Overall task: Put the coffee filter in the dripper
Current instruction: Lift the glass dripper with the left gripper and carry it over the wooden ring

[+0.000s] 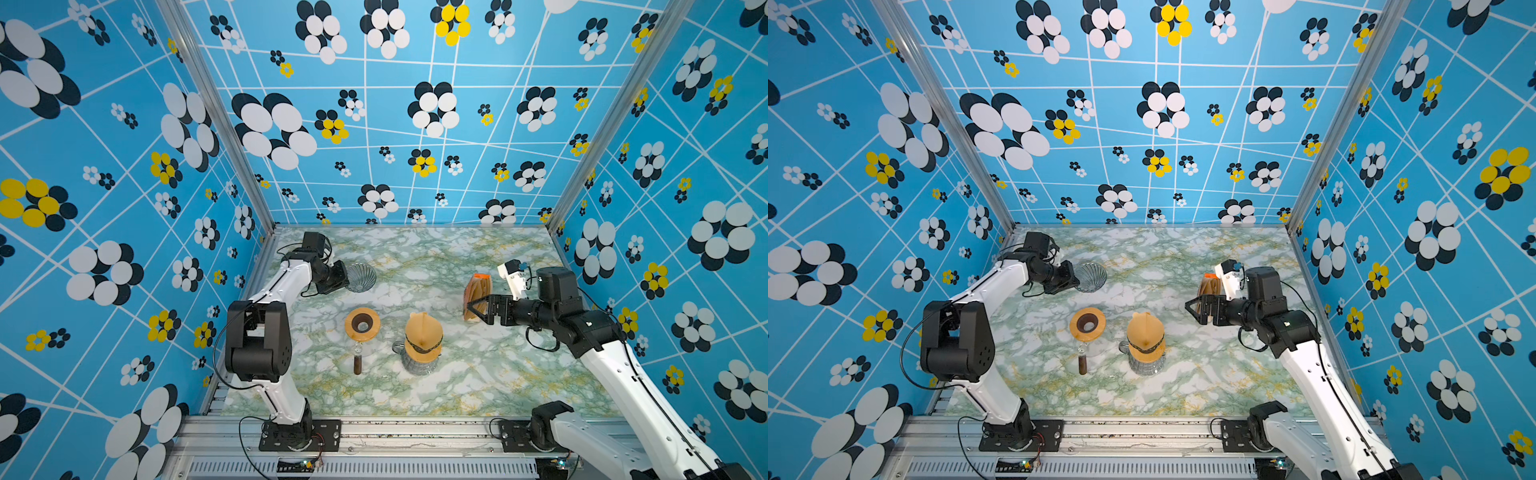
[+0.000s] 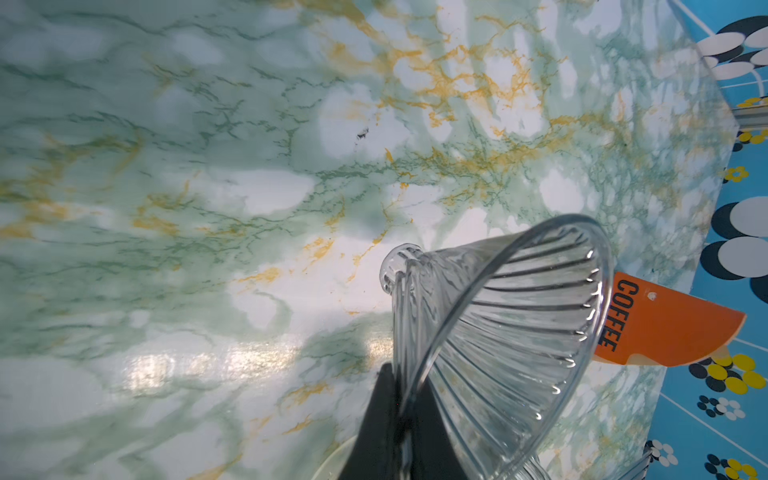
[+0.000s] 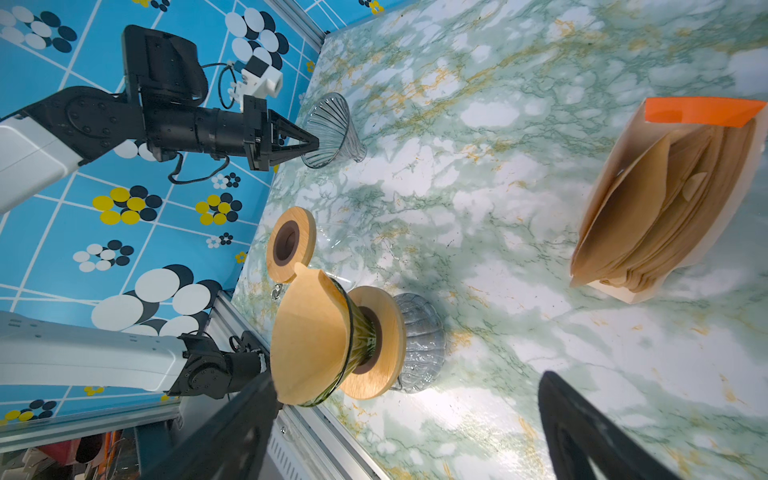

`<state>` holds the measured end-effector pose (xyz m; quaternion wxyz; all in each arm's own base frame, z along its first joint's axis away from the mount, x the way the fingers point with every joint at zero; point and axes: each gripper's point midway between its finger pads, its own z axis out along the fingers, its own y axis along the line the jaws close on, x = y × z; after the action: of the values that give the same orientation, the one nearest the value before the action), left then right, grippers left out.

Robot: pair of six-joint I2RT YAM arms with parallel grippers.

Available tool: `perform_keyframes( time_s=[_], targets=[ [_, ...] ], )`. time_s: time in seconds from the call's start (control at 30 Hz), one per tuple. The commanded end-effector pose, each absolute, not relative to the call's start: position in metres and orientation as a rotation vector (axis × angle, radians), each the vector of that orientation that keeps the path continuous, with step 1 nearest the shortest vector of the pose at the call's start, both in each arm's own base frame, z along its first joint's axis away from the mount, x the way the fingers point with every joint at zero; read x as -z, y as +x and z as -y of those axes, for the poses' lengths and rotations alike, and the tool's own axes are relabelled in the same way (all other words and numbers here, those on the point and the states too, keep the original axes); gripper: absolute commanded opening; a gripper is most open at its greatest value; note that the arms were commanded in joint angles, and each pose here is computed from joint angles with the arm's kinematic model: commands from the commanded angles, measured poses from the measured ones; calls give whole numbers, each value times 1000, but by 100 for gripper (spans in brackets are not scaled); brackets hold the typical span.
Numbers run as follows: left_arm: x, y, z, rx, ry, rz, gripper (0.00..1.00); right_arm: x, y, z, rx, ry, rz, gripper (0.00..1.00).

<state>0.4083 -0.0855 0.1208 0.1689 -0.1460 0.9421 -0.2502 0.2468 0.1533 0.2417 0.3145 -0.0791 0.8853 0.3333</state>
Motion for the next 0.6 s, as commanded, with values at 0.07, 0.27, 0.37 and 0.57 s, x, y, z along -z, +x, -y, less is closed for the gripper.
perform_keyframes(
  time_s=[0.07,0.27,0.37,0.57],
  targets=[
    [-186,397,79,753,-370,-2572,7,-250,240,-155,-922,-218,-2313,99],
    [-224,361,76,764,-328,-2545,7,-261,232,-161,-982,-256,-2288,99],
    [-239,339,82,806,-282,-2547,7,-264,228,-162,-992,-266,-2286,99],
    [-251,295,92,877,-243,-2579,7,-266,225,-160,-975,-279,-2298,99]
  ],
)
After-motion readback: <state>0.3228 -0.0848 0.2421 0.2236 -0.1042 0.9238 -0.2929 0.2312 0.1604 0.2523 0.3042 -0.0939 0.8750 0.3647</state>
